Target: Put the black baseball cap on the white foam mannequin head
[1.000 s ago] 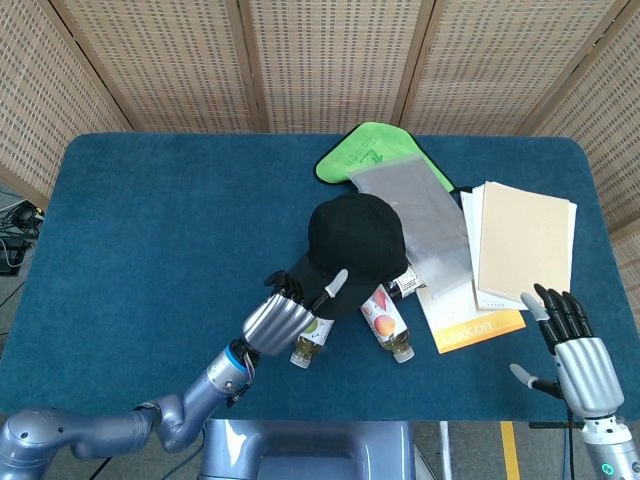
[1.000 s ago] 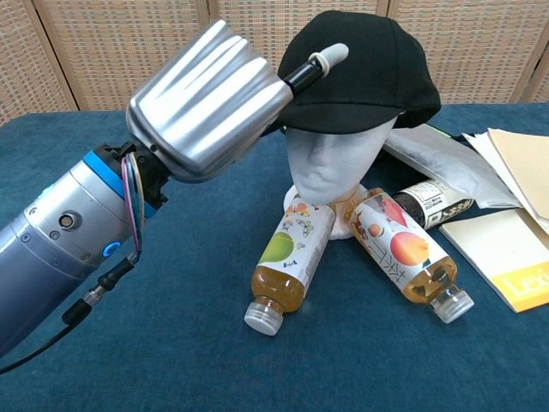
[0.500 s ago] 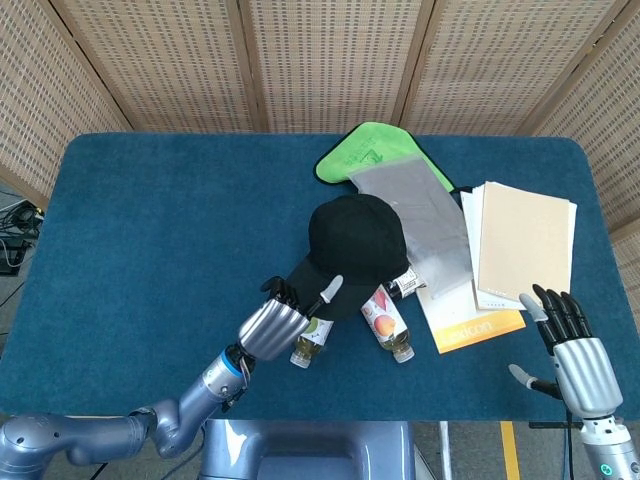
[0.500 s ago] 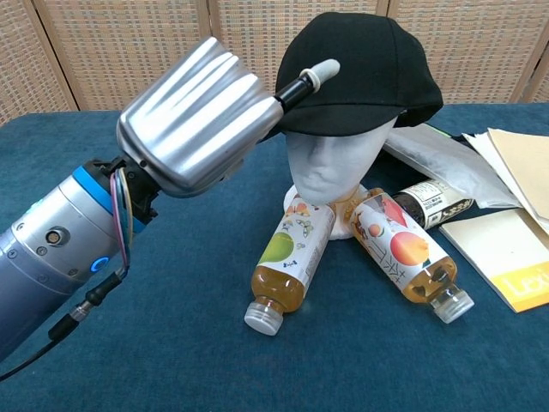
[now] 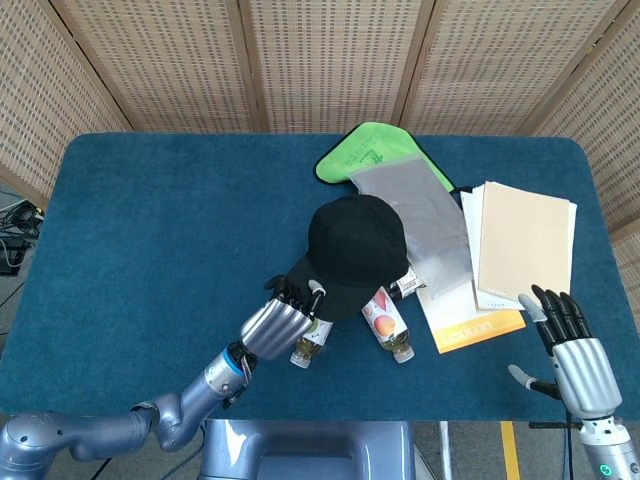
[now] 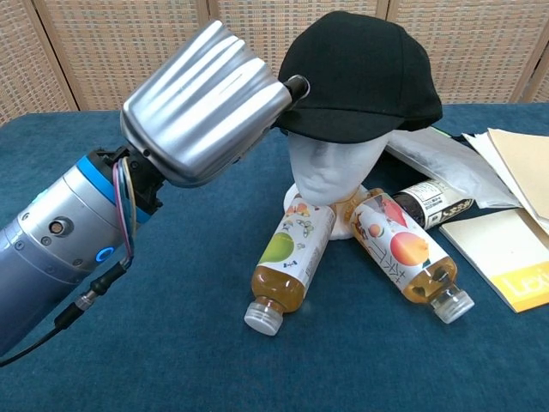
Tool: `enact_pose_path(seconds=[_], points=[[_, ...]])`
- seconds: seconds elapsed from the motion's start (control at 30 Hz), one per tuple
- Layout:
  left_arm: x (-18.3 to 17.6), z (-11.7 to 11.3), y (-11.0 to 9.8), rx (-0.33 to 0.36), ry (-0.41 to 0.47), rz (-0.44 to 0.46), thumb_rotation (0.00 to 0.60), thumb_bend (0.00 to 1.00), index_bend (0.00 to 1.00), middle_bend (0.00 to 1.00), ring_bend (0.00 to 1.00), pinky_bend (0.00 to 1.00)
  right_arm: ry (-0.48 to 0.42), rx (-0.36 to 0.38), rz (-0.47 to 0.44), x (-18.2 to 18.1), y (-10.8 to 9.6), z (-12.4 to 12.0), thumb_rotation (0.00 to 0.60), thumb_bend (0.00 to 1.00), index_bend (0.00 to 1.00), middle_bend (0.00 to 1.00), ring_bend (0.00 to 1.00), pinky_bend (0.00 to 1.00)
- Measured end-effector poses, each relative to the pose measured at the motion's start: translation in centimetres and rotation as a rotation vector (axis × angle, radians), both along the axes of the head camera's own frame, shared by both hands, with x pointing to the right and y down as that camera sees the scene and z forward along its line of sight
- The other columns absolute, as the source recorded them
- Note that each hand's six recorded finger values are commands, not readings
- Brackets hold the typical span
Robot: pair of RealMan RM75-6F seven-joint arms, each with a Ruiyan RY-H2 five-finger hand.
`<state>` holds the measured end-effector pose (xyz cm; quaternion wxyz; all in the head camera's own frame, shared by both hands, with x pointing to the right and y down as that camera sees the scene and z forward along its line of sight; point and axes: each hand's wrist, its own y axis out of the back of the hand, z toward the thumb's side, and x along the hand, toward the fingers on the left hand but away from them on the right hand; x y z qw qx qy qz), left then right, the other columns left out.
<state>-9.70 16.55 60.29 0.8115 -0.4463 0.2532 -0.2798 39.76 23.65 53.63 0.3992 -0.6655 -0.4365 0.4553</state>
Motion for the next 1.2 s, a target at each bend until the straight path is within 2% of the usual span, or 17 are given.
enact_pose_path(seconds=[0.13,0.23,0.43,1.2], points=[[0.2,-0.1,0.1,0.011,0.001,0.02,0.6,0.56,0.74,0.91,0.84,0.69,-0.001,0.001,0.001,0.1,0.0,-0.1,0.6,0.05,0.03,0.0,0.0,0.0],[0.2,-0.1,0.2,0.027,-0.001,0.036,0.6,0.58,0.75,0.91,0.84,0.69,-0.002,0.001,0.0,0.0,0.0,0.0,0.6,0.05,0.03,0.0,0.0,0.0],[0.2,-0.2,0.1,0.057,-0.011,0.058,0.6,0.58,0.77,0.91,0.84,0.69,-0.001,0.001,-0.001,0.0,0.0,0.0,0.6,0.05,0.03,0.0,0.0,0.0],[-0.9,-0.9,-1.0,0.1,-0.062,0.123,0.6,0.59,0.78,0.91,0.84,0.69,0.002,0.003,-0.003,-0.1,0.0,0.0,0.6,0.05,0.03,0.0,0.0,0.0]])
